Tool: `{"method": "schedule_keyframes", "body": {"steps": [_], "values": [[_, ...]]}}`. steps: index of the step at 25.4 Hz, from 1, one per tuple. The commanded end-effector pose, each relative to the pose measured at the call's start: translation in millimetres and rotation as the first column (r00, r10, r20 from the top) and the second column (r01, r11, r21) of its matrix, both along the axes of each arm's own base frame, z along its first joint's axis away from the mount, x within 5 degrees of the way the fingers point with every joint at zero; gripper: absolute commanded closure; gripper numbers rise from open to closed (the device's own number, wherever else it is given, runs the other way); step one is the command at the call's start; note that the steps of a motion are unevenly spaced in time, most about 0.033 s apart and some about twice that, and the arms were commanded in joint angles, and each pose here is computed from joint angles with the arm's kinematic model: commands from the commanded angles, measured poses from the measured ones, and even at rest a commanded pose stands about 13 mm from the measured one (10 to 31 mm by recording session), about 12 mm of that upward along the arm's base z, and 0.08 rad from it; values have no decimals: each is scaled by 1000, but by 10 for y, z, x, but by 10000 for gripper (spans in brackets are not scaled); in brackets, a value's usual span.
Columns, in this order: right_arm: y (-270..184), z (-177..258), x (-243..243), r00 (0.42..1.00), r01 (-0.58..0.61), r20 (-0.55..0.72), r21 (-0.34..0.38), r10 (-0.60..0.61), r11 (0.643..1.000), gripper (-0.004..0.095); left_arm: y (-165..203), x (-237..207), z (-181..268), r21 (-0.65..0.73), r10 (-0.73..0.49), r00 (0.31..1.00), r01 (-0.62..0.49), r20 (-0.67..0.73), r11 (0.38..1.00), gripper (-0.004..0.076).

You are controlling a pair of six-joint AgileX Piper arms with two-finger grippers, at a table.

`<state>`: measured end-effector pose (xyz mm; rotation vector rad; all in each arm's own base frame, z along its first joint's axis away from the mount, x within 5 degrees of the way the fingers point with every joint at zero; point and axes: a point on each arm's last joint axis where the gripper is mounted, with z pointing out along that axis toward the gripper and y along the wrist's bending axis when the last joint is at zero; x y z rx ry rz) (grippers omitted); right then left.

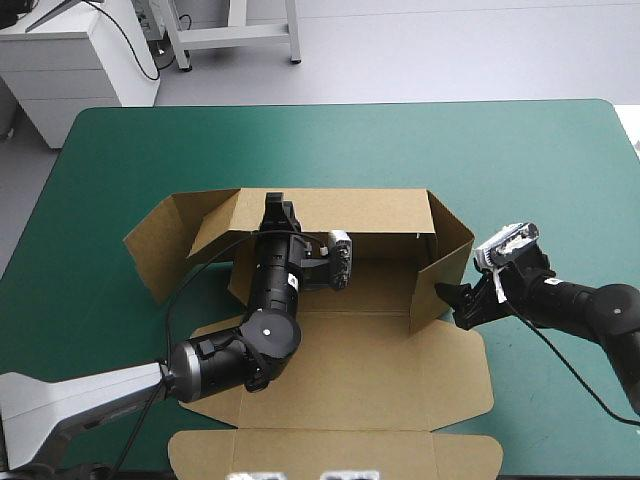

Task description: Fold the box

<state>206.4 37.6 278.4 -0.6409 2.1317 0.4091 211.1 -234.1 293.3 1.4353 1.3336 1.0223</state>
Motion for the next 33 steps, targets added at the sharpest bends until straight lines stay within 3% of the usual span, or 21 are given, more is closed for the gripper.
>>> {"method": "schedule_keyframes", "body": {"steps": [1, 4, 8, 15, 19, 30, 33], "values": [[-35, 130, 49, 994, 36, 104, -32, -32, 999, 136, 52, -21, 258, -34, 11, 994, -7, 104, 999, 732], [-9, 113, 72, 994, 2, 106, -18, 0, 1000, 136, 52, -21, 258, -34, 11, 994, -7, 104, 999, 732], [81, 92, 88, 994, -81, 85, 72, 75, 994, 140, 52, -21, 258, -34, 11, 994, -7, 104, 999, 732], [98, 23, 103, 998, -37, 48, 151, 30, 988, 146, 52, -21, 258, -34, 11, 994, -7, 104, 999, 732], [322, -70, 75, 997, -51, 70, 94, 45, 994, 217, 52, -21, 258, -34, 11, 994, -7, 104, 999, 732], [641, -145, 32, 964, 190, 185, 35, -193, 981, 228, 52, -21, 258, -34, 11, 994, -7, 104, 999, 732], [696, -130, 5, 952, 212, 222, 12, -209, 977, 234, 52, -21, 258, -34, 11, 994, -7, 104, 999, 732]]}}
